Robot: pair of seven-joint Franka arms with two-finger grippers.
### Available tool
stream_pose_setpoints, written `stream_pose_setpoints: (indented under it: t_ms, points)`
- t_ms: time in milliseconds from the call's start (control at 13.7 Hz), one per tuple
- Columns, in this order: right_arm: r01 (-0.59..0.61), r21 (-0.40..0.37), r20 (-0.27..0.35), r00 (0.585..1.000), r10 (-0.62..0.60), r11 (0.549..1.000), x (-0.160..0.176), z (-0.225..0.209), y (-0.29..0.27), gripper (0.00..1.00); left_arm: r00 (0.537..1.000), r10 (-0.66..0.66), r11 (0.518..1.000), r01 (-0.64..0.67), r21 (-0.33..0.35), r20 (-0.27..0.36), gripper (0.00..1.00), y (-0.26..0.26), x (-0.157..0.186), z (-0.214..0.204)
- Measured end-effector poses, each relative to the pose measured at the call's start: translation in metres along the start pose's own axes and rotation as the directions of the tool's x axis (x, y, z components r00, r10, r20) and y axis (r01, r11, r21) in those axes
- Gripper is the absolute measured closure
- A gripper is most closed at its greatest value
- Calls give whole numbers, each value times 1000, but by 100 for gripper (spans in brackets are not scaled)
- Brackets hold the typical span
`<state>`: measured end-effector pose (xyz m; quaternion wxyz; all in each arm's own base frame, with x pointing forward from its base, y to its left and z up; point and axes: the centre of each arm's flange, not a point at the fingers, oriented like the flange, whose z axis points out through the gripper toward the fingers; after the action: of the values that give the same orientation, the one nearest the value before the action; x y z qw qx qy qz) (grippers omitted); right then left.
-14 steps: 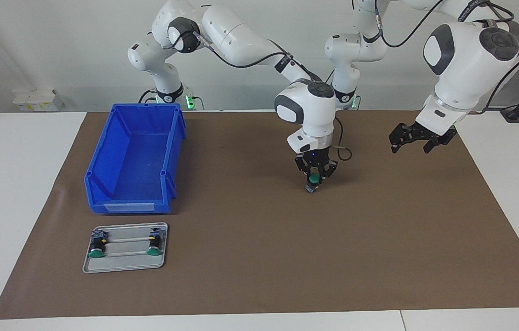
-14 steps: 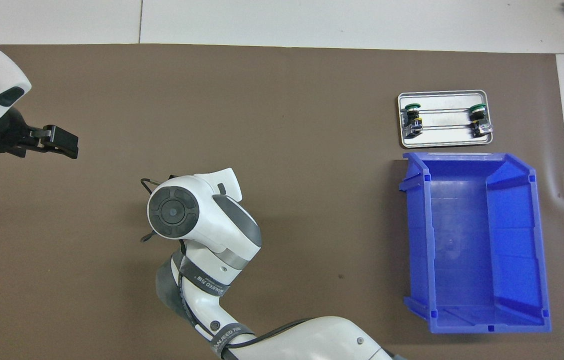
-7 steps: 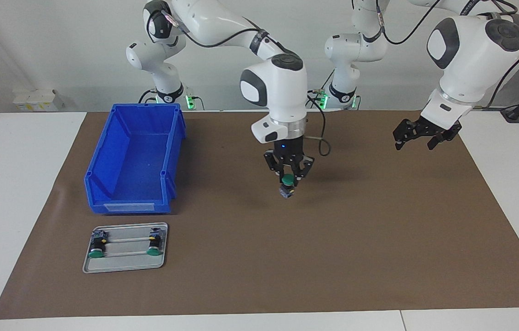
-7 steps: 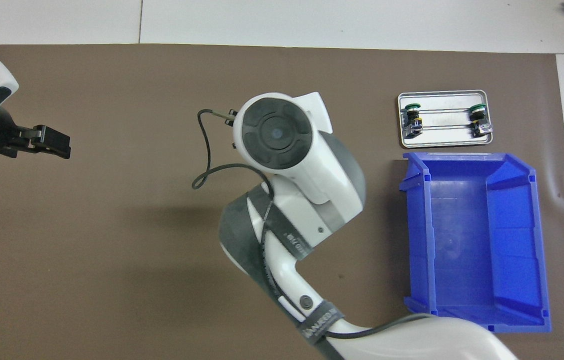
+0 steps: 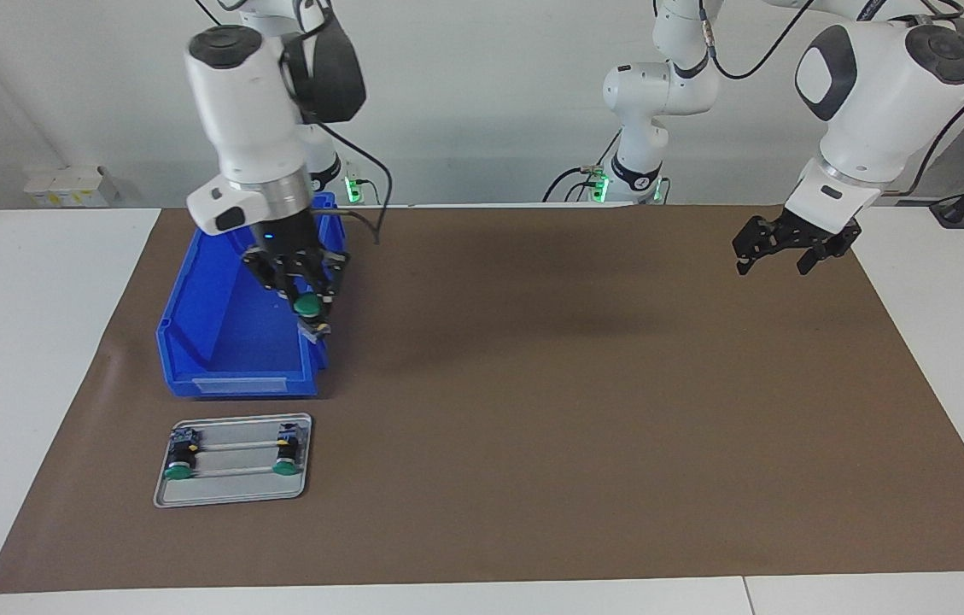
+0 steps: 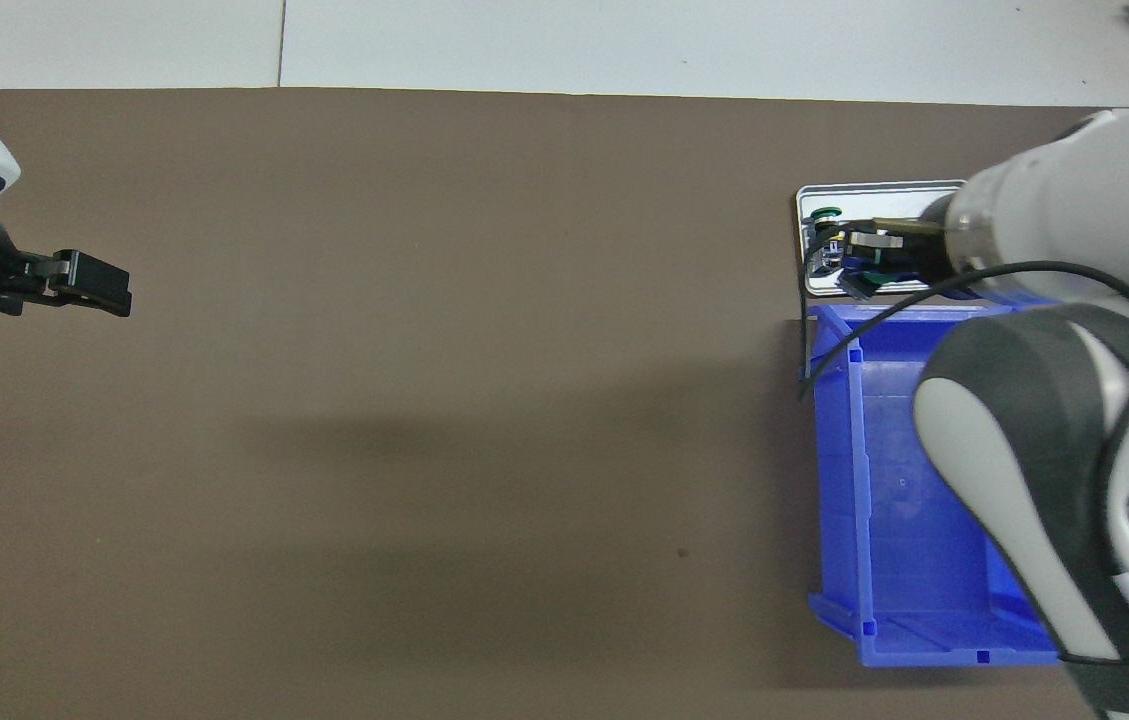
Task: Place and press button with both arms
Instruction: 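Carry the button with the right gripper to the blue bin, then lower the button into the bin and open the right gripper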
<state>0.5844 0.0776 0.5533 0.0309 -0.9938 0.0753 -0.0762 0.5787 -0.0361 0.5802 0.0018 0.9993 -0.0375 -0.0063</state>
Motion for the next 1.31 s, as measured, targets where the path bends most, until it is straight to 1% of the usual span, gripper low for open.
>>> stream_pose_setpoints:
  t_ms: [73,219,365,584,803,876,1022,1241,1314]
  points:
    - [25,29,23,999,-26,999,-6,10,44,59,1000,0,1000,0,0,-3,0,0,-1,-2]
    - [53,72,30,998,-56,996,-25,41,115,59,1000,0,1000,0,0,-6,0,0,-2,-3]
    - [62,105,33,997,-66,992,-53,78,147,59,1000,0,1000,0,0,-8,0,0,-2,-5]
    - [63,122,41,997,-68,991,-81,117,151,59,1000,0,1000,0,0,-10,0,0,-3,-6]
    - [76,107,15,997,-78,991,-98,151,157,59,1000,0,1000,0,0,-10,0,0,-3,-6]
    - [75,102,17,997,-77,992,-102,162,158,59,1000,0,1000,0,0,-10,0,0,-3,-6]
    - [73,99,29,997,-77,992,-107,172,160,59,1000,0,1000,0,0,-10,0,0,-3,-6]
    - [71,99,38,996,-75,992,-108,176,160,59,1000,0,1000,0,0,-10,0,0,-3,-6]
    - [71,99,40,996,-75,993,-109,177,160,53,1000,0,1000,0,0,-10,0,0,-3,-6]
